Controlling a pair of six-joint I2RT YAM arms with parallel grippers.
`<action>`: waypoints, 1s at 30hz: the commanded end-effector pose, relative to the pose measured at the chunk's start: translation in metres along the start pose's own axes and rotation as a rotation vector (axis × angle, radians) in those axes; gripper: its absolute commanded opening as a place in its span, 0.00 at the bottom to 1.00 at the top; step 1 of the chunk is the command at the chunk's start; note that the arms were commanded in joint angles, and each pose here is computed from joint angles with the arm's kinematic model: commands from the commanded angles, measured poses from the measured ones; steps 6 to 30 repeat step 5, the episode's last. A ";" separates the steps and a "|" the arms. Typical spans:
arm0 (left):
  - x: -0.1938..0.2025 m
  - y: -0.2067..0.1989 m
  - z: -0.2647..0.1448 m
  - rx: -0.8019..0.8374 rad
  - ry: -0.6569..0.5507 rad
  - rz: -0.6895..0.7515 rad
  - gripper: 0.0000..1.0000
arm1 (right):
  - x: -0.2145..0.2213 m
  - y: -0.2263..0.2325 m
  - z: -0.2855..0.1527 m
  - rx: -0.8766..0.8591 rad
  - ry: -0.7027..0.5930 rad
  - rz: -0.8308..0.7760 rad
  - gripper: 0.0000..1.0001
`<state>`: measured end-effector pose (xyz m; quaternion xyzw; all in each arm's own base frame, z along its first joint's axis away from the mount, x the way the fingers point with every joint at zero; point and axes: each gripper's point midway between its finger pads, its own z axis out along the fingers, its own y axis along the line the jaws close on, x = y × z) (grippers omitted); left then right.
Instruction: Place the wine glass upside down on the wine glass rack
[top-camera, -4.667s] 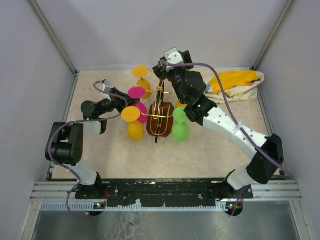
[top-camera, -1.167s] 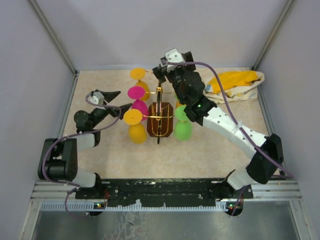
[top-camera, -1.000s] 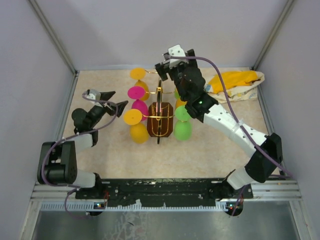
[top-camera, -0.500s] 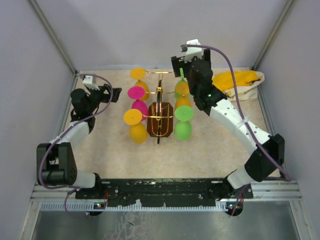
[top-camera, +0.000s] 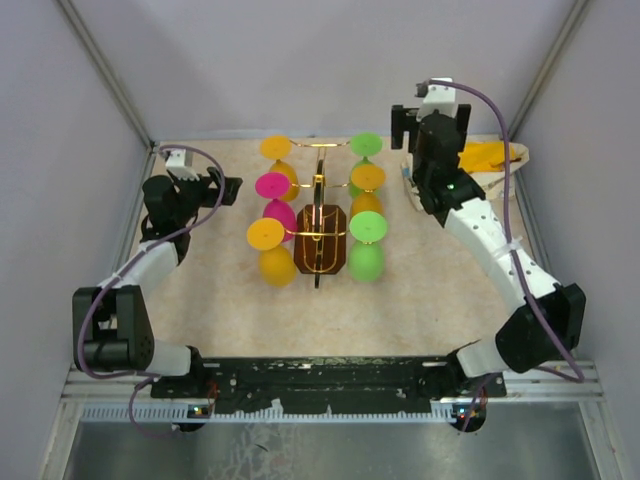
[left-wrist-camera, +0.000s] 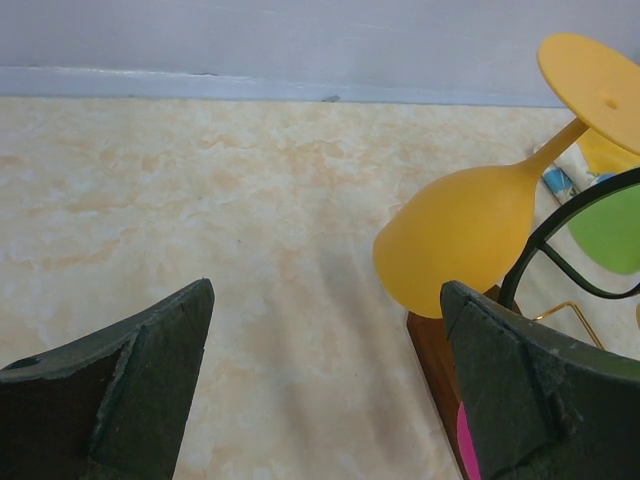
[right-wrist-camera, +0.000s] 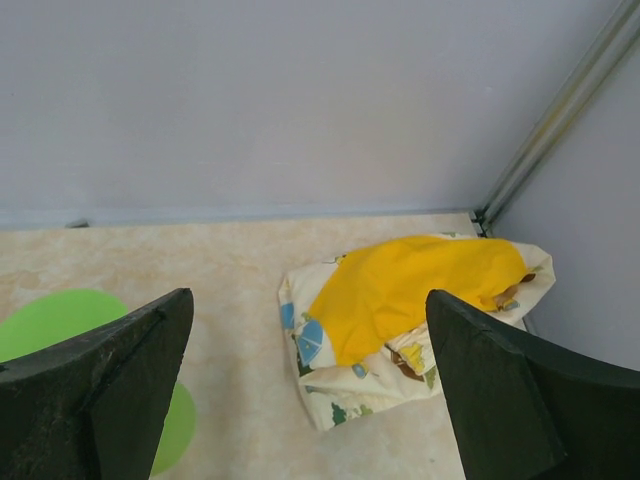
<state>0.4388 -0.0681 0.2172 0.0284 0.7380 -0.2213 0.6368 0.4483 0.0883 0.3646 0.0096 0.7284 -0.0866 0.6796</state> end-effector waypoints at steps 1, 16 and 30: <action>-0.027 -0.007 -0.003 0.012 -0.058 0.020 1.00 | -0.027 -0.010 -0.011 0.011 -0.068 0.054 0.99; -0.028 -0.001 -0.004 -0.022 -0.071 0.010 1.00 | -0.029 -0.009 -0.011 0.007 -0.073 0.059 0.99; -0.028 -0.001 -0.004 -0.022 -0.071 0.010 1.00 | -0.029 -0.009 -0.011 0.007 -0.073 0.059 0.99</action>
